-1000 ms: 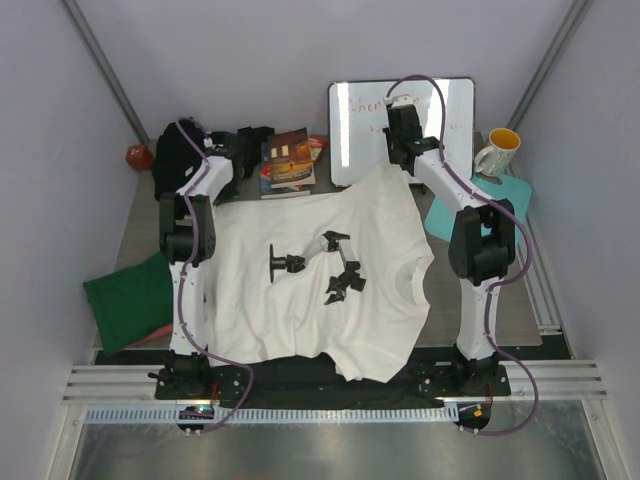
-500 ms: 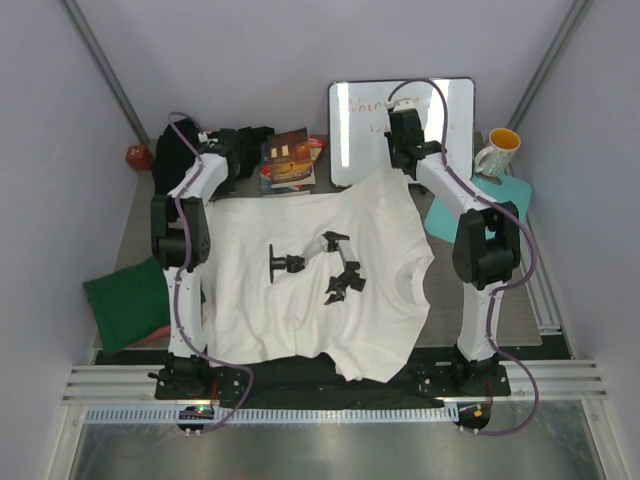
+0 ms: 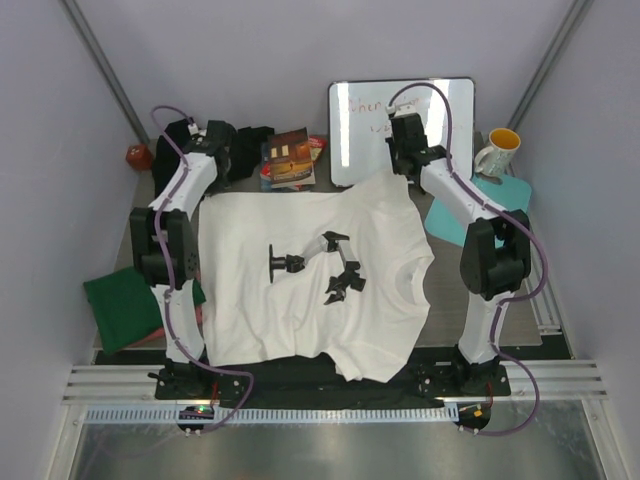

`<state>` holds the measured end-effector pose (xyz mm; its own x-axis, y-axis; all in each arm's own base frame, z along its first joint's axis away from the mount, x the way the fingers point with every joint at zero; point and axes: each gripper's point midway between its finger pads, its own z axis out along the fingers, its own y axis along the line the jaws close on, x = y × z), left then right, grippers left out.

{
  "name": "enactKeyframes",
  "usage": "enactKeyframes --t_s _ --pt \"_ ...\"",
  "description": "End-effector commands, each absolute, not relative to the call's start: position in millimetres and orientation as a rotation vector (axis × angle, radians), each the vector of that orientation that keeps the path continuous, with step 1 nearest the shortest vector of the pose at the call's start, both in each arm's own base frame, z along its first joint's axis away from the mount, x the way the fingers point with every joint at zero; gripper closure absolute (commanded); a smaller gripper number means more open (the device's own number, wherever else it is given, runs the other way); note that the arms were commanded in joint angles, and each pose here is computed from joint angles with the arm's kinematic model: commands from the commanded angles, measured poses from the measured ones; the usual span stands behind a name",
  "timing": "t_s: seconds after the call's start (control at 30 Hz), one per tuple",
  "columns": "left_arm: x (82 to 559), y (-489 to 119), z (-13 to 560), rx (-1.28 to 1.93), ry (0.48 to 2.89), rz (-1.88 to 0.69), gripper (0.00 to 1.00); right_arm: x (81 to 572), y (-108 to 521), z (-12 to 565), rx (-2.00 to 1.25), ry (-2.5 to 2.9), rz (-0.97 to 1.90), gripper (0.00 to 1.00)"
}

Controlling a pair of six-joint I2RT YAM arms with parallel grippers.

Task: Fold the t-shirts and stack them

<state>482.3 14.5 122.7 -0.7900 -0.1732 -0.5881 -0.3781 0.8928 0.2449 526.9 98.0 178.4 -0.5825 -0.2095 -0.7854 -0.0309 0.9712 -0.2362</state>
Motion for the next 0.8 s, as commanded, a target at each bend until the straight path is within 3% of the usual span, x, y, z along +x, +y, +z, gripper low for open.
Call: enactKeyframes --t_s 0.0,0.77 --pt "457 15 139 -0.387 2.498 0.52 1.0 502 101 203 -0.148 2.178 -0.207 0.99" --pt "387 35 161 -0.413 2.444 0.756 1.0 392 90 240 -0.06 2.117 -0.215 0.99"
